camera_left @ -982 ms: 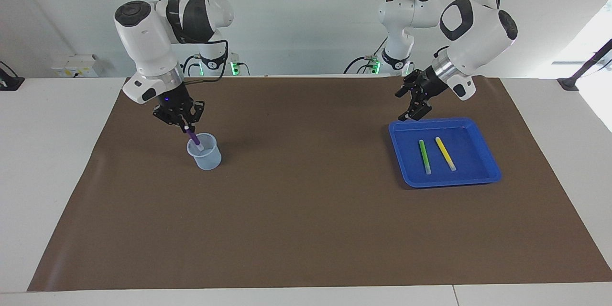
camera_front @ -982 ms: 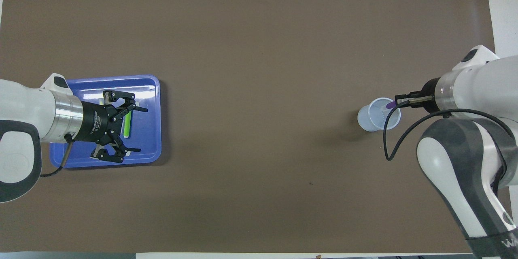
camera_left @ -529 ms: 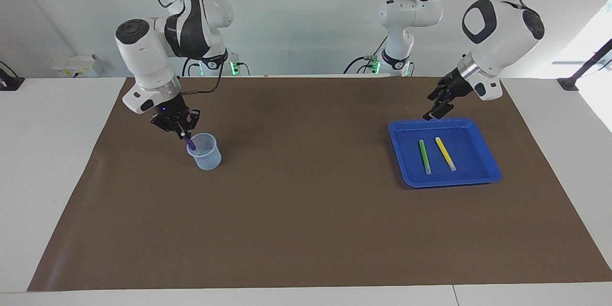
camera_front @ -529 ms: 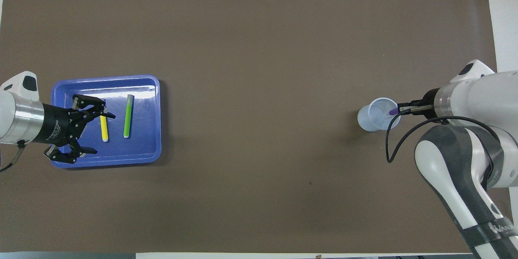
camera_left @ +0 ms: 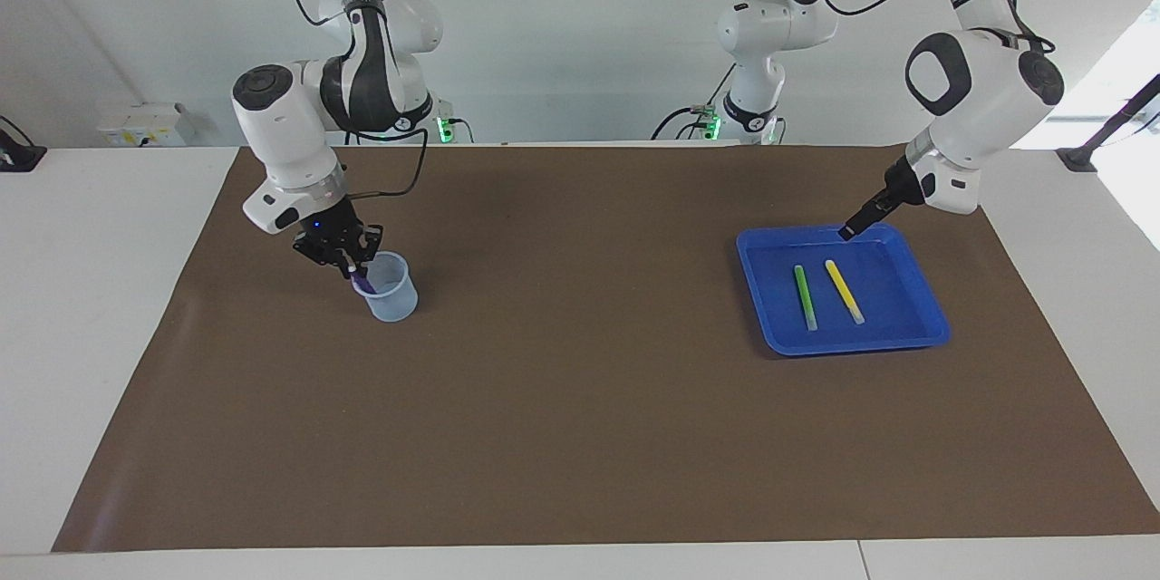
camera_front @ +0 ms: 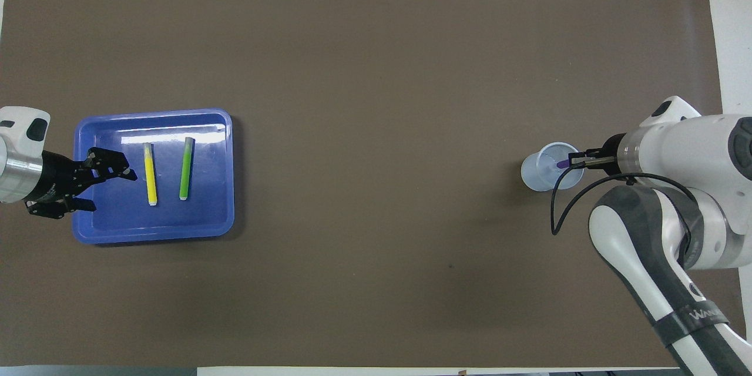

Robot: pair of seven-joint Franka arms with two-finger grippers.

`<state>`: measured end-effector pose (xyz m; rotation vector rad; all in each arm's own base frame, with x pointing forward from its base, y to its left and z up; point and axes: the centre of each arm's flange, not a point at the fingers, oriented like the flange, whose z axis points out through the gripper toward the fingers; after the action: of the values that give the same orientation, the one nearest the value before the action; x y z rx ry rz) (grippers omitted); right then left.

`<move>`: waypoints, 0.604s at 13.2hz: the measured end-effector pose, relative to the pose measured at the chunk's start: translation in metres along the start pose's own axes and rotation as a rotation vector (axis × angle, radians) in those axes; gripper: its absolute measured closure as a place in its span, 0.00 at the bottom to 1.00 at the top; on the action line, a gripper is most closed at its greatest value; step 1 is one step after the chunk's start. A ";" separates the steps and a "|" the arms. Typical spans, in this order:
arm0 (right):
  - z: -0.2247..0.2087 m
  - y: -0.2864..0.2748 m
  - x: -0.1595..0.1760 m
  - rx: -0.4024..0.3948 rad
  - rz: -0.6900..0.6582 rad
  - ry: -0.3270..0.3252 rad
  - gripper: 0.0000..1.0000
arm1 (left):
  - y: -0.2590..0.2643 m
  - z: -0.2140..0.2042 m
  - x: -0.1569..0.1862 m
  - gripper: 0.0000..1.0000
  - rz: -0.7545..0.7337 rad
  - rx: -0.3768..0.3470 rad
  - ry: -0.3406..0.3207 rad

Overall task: Transfer and insert pens with both arms
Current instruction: 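Carry the purple pen to the cup with the right gripper while the left gripper returns, then release the purple pen into the white cup with the right gripper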

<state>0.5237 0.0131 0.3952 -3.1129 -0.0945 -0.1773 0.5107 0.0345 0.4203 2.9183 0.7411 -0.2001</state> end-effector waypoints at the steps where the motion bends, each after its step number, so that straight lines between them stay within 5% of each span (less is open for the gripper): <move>1: 0.000 0.000 0.000 0.000 0.000 0.001 0.52 | 0.001 0.009 0.007 0.00 0.045 0.012 0.012; 5: -0.007 0.002 0.006 0.000 0.003 0.019 0.07 | 0.003 0.044 0.029 0.00 0.197 0.050 0.043; 8: -0.029 0.003 0.021 0.000 0.003 0.054 0.00 | 0.003 0.070 0.044 0.00 0.265 0.057 0.057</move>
<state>0.5416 0.0109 0.4269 -3.1058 -0.0881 -0.2610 0.5431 0.0419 0.3448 3.0476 0.3544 -0.1129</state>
